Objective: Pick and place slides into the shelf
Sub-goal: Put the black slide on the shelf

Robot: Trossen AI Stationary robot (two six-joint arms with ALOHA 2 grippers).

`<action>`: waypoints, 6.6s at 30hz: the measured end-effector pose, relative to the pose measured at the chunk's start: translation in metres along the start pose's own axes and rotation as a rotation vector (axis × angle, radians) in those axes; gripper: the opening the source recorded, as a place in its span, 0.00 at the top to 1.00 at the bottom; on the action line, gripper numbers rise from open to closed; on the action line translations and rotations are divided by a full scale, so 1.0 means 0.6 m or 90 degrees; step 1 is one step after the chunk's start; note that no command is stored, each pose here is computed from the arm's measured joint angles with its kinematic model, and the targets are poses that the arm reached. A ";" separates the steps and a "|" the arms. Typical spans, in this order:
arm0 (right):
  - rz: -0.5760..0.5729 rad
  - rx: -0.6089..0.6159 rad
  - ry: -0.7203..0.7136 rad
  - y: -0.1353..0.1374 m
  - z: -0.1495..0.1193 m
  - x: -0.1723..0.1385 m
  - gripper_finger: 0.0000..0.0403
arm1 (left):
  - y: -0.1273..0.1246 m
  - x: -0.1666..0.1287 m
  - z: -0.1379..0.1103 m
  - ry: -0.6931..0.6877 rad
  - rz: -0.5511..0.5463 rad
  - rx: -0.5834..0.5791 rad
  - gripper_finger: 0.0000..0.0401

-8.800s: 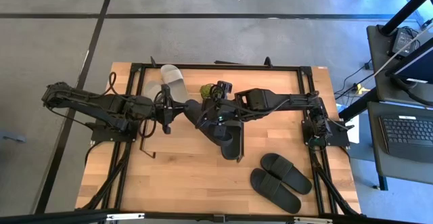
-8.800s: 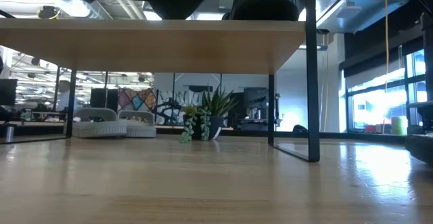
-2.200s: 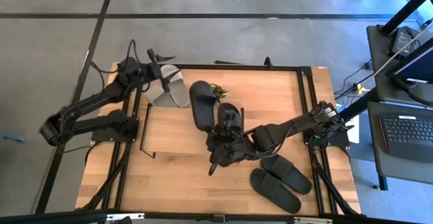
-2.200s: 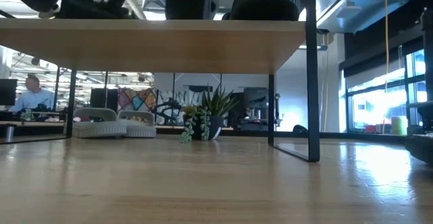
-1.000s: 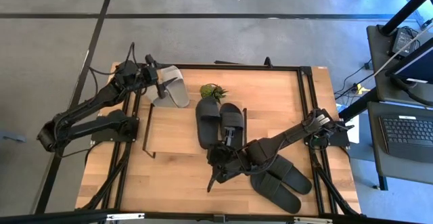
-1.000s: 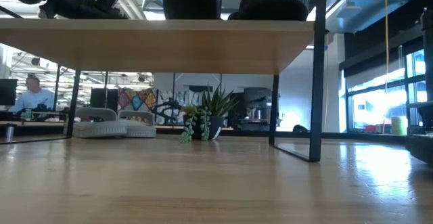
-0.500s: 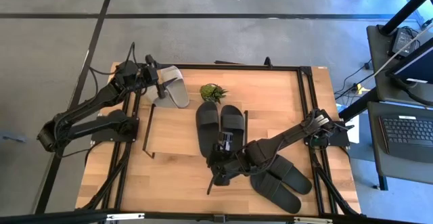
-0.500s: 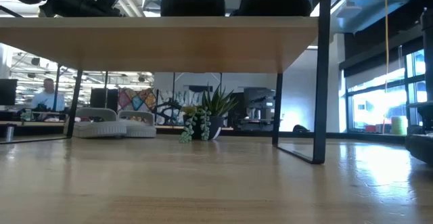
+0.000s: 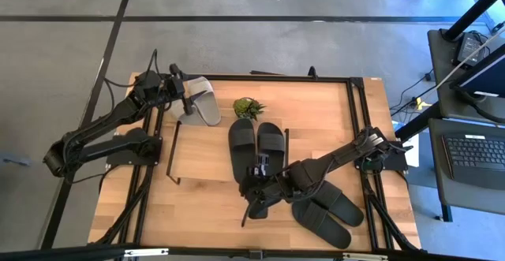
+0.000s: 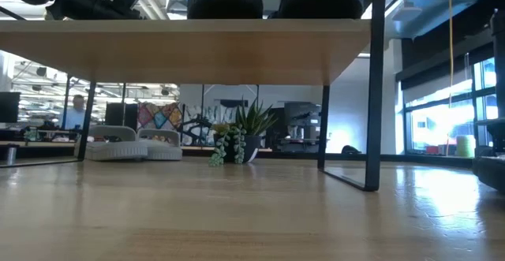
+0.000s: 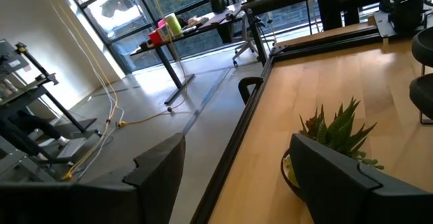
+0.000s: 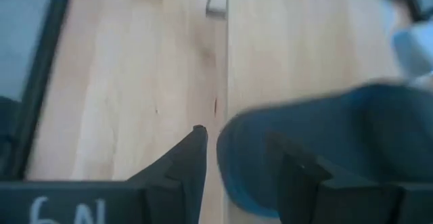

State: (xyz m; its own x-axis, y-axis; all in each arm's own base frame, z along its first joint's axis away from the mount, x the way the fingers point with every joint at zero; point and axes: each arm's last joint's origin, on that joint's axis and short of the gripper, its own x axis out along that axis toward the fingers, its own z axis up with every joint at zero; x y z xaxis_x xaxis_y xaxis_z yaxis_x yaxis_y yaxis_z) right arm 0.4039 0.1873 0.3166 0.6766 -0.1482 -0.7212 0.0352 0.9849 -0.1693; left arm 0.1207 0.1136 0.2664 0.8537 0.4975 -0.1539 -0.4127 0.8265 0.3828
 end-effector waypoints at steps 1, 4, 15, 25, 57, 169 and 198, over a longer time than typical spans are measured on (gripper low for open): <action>0.000 -0.008 -0.014 -0.003 0.010 -0.010 0.65 | 0.000 0.000 0.000 0.000 0.000 -0.006 0.36; -0.048 -0.040 -0.029 -0.017 0.029 -0.043 0.65 | 0.000 0.000 0.000 0.000 0.000 -0.013 0.36; -0.114 0.029 0.063 -0.211 0.065 -0.062 0.65 | -0.001 0.000 -0.001 0.006 -0.002 -0.045 0.36; -0.058 0.070 0.057 -0.427 0.063 -0.017 0.65 | -0.009 -0.001 -0.018 0.070 -0.030 -0.066 0.36; 0.108 0.106 0.100 -0.454 0.026 0.184 0.65 | -0.011 -0.001 -0.018 0.065 -0.052 -0.083 0.36; 0.220 0.045 0.134 -0.254 0.054 0.111 0.65 | -0.012 -0.002 -0.022 0.083 -0.052 -0.086 0.36; 0.019 0.012 0.100 -0.216 0.058 -0.078 0.65 | -0.014 -0.008 -0.021 0.084 -0.053 -0.086 0.36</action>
State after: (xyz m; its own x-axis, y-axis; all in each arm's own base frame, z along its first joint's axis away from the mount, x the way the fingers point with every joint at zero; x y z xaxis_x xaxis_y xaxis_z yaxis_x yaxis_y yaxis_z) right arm 0.3935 0.0698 0.3959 0.5548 -0.1290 -0.8219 0.0317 0.9905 -0.1340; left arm 0.1161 0.1078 0.2528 0.8414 0.4491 -0.3005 -0.3893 0.8895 0.2393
